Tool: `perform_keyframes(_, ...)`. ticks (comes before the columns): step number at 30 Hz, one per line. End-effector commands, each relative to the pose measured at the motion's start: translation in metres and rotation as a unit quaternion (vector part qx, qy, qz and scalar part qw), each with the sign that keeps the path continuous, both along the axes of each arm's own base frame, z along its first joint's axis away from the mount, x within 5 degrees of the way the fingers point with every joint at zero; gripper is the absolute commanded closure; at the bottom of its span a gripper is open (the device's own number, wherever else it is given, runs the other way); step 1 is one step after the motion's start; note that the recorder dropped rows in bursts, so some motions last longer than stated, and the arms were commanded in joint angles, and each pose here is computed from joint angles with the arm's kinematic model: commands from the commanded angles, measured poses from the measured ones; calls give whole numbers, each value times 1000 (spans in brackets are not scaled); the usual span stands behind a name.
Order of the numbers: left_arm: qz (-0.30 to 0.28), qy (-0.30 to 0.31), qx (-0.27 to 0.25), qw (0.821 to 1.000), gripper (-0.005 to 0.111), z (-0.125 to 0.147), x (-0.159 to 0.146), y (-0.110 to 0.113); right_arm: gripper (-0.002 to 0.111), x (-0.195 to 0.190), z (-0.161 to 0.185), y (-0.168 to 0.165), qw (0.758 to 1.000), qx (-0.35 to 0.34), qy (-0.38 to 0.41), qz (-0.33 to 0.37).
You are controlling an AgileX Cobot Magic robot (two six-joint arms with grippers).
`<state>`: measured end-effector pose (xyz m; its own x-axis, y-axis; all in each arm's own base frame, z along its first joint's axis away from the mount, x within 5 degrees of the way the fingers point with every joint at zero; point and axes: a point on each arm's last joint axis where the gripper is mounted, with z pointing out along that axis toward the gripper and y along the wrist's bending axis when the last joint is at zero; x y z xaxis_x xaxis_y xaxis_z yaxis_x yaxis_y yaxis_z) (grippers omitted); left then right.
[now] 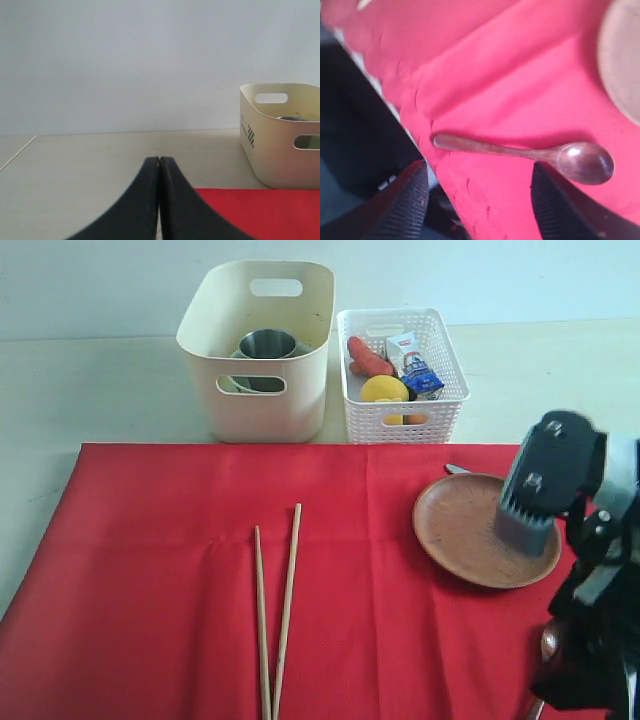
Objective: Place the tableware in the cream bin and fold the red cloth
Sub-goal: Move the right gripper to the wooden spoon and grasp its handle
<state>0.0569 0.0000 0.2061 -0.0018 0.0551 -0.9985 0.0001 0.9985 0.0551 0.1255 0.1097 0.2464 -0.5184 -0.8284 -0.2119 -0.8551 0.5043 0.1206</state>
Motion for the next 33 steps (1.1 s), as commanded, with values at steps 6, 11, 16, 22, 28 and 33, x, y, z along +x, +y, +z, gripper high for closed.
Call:
perform_keyframes(6, 0, 0, -6, 1000, 104, -1, 0, 0, 50, 9, -24, 14, 963, -187, -68, 183)
perform_keyframes(11, 0, 0, -6, 1000, 104, -1, 0, 0, 50, 15, -31, 31, 973, -120, -93, 174)
perform_keyframes(16, 0, 0, -6, 1000, 104, -1, 0, 0, 50, 11, -41, 35, 935, -124, -49, 330)
perform_keyframes(22, 0, 0, -6, 1000, 104, -1, 0, 0, 50, 16, -54, 30, 918, -170, -40, 355)
perform_keyframes(28, 0, 0, -6, 1000, 104, -1, 0, 0, 50, 5, -80, 20, 906, -173, -23, 385)
perform_keyframes(33, 0, 0, -6, 1000, 104, -1, 0, 0, 50, 8, -91, 22, 905, -152, -70, 390)
